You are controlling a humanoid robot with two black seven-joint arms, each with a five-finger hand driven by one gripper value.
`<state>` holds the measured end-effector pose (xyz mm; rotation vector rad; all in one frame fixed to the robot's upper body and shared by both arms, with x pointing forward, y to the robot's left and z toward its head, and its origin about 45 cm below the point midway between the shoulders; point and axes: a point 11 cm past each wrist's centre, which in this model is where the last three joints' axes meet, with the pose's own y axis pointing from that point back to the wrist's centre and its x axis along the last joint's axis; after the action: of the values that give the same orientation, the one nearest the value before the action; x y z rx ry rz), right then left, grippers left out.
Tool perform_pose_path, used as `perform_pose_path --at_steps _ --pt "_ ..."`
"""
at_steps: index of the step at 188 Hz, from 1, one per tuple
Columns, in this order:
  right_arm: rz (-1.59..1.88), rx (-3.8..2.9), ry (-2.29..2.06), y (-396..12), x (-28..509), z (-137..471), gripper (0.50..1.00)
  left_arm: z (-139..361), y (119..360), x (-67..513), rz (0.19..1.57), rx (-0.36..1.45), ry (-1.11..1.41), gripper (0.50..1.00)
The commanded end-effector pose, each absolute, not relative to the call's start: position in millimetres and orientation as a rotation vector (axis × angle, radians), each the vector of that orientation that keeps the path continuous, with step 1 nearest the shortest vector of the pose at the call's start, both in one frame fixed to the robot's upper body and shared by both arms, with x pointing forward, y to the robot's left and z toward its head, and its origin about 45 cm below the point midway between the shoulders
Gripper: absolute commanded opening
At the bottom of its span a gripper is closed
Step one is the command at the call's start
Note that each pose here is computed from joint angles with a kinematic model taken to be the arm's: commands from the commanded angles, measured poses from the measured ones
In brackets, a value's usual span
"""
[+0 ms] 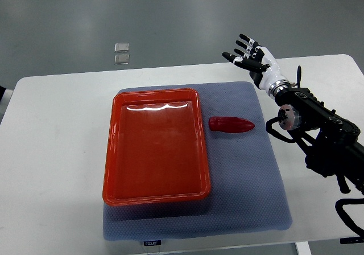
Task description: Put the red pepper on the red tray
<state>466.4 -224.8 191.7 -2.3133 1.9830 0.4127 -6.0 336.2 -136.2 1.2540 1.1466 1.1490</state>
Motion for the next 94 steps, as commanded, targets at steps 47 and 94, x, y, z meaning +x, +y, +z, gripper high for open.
perform_pose_path --at_steps 47,94 --pt "0.404 -2.305 1.977 -225.3 467.2 194.0 0.919 -136.2 336.0 -5.9 1.15 1.253 1.148 1.0" --pt "0.398 -2.305 1.973 -225.7 467.4 195.1 0.919 -135.9 339.2 -10.7 1.153 1.265 1.15 1.0"
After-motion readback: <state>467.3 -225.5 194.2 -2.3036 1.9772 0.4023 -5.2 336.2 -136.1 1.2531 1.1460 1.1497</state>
